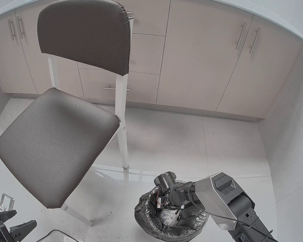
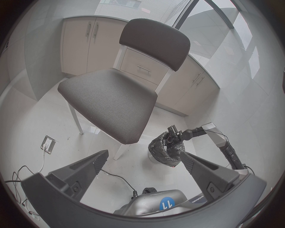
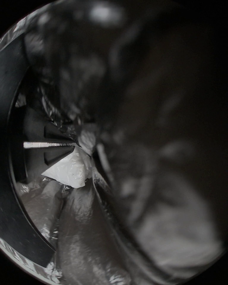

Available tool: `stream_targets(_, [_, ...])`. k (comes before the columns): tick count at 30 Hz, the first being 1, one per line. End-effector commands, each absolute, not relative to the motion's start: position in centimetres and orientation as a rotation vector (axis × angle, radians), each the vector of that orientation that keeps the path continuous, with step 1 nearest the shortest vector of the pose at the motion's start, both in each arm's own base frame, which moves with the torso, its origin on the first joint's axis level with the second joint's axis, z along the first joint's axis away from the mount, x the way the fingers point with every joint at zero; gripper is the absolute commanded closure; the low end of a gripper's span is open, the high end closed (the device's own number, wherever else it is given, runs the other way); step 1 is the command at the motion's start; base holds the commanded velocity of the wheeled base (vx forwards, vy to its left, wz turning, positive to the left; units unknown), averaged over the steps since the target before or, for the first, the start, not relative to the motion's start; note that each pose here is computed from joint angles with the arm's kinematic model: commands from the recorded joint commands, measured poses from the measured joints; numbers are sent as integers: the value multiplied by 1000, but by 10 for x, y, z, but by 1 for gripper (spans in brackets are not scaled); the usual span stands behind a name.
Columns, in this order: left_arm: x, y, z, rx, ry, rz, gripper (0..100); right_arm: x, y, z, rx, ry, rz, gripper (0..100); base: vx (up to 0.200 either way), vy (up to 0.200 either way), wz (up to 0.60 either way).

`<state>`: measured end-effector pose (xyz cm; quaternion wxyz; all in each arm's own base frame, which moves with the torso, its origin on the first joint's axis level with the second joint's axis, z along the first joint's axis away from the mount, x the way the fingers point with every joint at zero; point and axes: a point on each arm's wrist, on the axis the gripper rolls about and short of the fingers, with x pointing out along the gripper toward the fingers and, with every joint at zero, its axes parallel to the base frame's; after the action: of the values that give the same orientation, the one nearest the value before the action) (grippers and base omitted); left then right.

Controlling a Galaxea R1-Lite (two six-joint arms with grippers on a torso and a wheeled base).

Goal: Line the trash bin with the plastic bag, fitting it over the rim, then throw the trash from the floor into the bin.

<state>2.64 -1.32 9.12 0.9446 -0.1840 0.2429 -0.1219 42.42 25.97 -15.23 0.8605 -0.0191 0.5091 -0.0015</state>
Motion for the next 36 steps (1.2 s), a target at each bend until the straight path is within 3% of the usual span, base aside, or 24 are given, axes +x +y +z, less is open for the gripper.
stream_targets(1, [25, -12, 86, -368, 507, -241, 0, 420, 253, -175, -64, 1100, -16, 100, 0, 0, 0])
stream_targets(15, [25, -12, 86, -368, 508, -243, 0, 413, 246, -205, -124, 1135, -6, 100, 0, 0, 0])
stream_targets(28, [25, -12, 86, -368, 508, -244, 0, 420, 242, -203, -121, 1099, 6, 100, 0, 0, 0])
stream_targets(36, [25, -12, 86, -368, 508, -243, 0, 426, 255, -152, -157, 1043, -25, 100, 0, 0, 0])
